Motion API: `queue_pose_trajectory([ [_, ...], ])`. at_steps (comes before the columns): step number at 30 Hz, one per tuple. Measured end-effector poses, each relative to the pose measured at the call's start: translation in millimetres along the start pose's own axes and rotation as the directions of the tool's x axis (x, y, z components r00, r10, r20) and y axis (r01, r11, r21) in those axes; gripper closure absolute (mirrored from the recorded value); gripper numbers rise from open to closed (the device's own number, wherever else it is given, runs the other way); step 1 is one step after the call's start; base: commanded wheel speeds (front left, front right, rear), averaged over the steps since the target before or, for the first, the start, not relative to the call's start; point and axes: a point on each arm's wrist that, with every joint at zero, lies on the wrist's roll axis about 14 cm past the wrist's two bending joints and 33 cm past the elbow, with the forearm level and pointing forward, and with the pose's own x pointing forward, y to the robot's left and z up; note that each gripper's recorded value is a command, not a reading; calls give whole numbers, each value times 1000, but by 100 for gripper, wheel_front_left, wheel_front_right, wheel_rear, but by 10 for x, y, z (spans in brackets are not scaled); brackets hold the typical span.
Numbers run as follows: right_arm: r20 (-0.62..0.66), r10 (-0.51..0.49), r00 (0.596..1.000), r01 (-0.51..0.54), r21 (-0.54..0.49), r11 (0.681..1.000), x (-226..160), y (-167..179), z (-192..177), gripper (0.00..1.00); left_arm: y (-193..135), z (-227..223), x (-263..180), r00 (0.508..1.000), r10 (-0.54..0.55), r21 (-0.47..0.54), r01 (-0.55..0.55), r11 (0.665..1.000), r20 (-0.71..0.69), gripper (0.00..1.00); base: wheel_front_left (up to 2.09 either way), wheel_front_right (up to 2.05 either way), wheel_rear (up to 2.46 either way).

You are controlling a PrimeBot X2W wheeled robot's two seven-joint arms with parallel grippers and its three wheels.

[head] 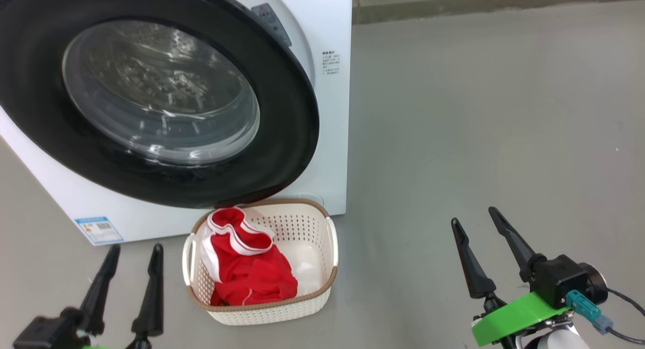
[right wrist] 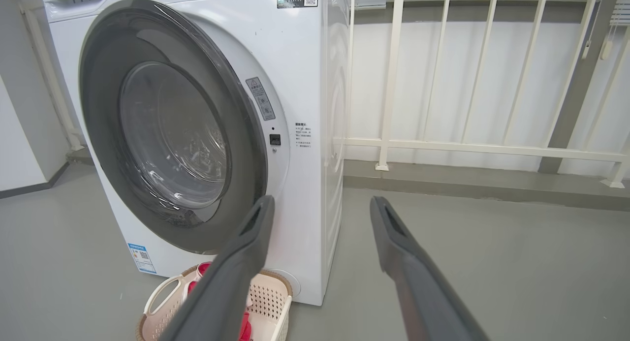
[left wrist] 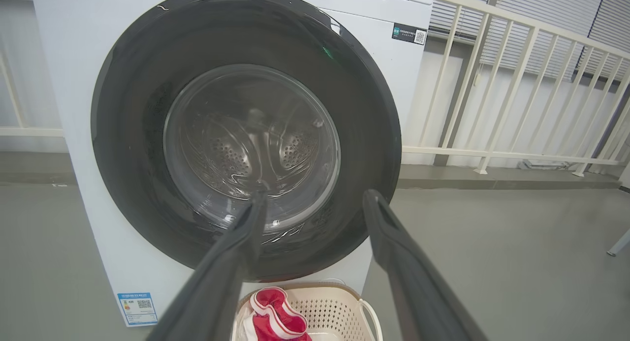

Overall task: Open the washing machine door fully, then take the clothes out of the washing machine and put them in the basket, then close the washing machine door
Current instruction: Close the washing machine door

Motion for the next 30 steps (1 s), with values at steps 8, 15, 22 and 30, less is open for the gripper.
queue_pose_trajectory([
  [8, 2, -5, 1000, 5, 19, 1000, -82, 4, 2, 0, 4, 49, -138, 1000, 24, -5, -23, 1000, 17, 0, 0, 0, 0],
  [15, -9, -11, 1000, 11, 22, 1000, -118, -5, -34, 0, 22, -2, -227, 999, 52, -1, -52, 999, 7, 0, 0, 0, 0],
  [22, -19, -14, 1000, 14, 21, 1000, -108, -19, -65, 11, 39, 5, -232, 998, 63, 0, -63, 998, 14, 0, 0, 0, 0],
  [30, -36, -10, 999, 11, 22, 1000, -11, -20, -122, 100, 47, 1, -262, 998, 58, 4, -58, 998, 14, 0, 0, 0, 0],
])
